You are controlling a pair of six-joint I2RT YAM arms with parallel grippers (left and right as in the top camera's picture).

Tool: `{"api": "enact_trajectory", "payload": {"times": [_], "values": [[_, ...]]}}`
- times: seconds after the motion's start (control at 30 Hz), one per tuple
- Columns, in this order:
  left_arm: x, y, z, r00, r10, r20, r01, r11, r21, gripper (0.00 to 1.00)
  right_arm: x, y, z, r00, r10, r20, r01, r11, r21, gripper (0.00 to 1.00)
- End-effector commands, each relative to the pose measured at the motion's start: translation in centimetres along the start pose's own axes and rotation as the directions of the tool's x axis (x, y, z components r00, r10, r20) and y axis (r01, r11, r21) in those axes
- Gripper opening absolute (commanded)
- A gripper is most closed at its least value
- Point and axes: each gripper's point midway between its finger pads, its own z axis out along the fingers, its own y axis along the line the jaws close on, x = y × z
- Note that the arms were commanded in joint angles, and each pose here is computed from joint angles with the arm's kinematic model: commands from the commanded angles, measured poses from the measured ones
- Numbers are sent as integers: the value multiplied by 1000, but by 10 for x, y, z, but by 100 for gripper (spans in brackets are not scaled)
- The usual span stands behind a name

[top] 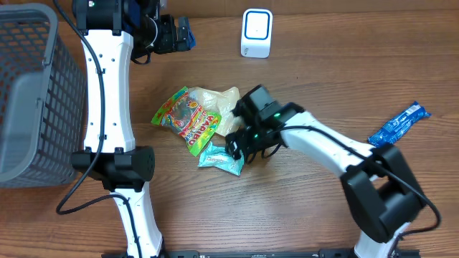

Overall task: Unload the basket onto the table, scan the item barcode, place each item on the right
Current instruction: 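Reach the right gripper to the light blue wipes pack and grasp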

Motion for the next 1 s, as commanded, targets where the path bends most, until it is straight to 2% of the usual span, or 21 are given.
{"api": "enact_trajectory", "payload": {"times": [0.0, 0.1, 0.13, 0.2, 0.23, 0.27, 0.3, 0.43, 0.47, 0.5, 0.53, 0.6, 0.63, 0.7, 0.77, 0.83, 0.97], "values": [[0, -6, -12, 1000, 6, 24, -6, 1000, 5, 100, 13, -1, 20, 988, -147, -49, 149, 988, 51, 92], [0, -6, -12, 1000, 6, 24, -6, 1000, 5, 100, 14, -5, 24, 984, -168, -57, 173, 980, 98, 88], [0, -6, -12, 1000, 6, 24, -6, 1000, 5, 100, 14, -5, 24, 984, -171, -56, 175, 979, 99, 83], [0, -6, -12, 1000, 6, 24, -6, 1000, 5, 100, 16, -5, 25, 984, -169, -61, 175, 980, 99, 59], [0, -6, -12, 1000, 6, 24, -6, 1000, 5, 100, 18, -5, 25, 984, -166, -70, 173, 980, 97, 40], [0, -6, -12, 1000, 6, 24, -6, 1000, 5, 100, 21, -5, 25, 984, -161, -82, 169, 981, 96, 27], [0, -6, -12, 1000, 6, 24, -6, 1000, 5, 100, 24, -5, 25, 984, -155, -92, 163, 982, 95, 22], [0, -6, -12, 1000, 6, 24, -6, 1000, 5, 100, 30, -7, 26, 982, -147, -114, 158, 983, 94, 21], [0, -6, -12, 1000, 6, 24, -6, 1000, 5, 100, 31, -7, 25, 982, -146, -116, 157, 983, 95, 18], [0, -6, -12, 1000, 6, 24, -6, 1000, 5, 100, 30, -9, 25, 984, -135, -114, 146, 985, 97, 11], [0, -6, -12, 1000, 6, 24, -6, 1000, 5, 100, 28, -11, 23, 987, -121, -109, 132, 986, 99, 9], [0, -6, -12, 1000, 6, 24, -6, 1000, 5, 100, 24, -12, 18, 991, -94, -98, 103, 991, 86, 10], [0, -6, -12, 1000, 6, 24, -6, 1000, 5, 100, 21, -11, 13, 992, -88, -93, 95, 993, 76, 15], [0, -6, -12, 1000, 6, 24, -6, 1000, 5, 100, 12, -6, -1, 994, -74, -79, 78, 996, 43, 61], [0, -6, -12, 1000, 6, 24, -6, 1000, 5, 100, 0, -2, -18, 996, -61, -61, 63, 998, 29, 80], [0, -6, -12, 1000, 6, 24, -6, 1000, 5, 100, -19, 2, -33, 999, -32, -24, 32, 999, 21, 89], [0, -6, -12, 1000, 6, 24, -6, 1000, 5, 100, -28, 5, -28, 999, -46, 7, 46, 999, 8, 90]]}}
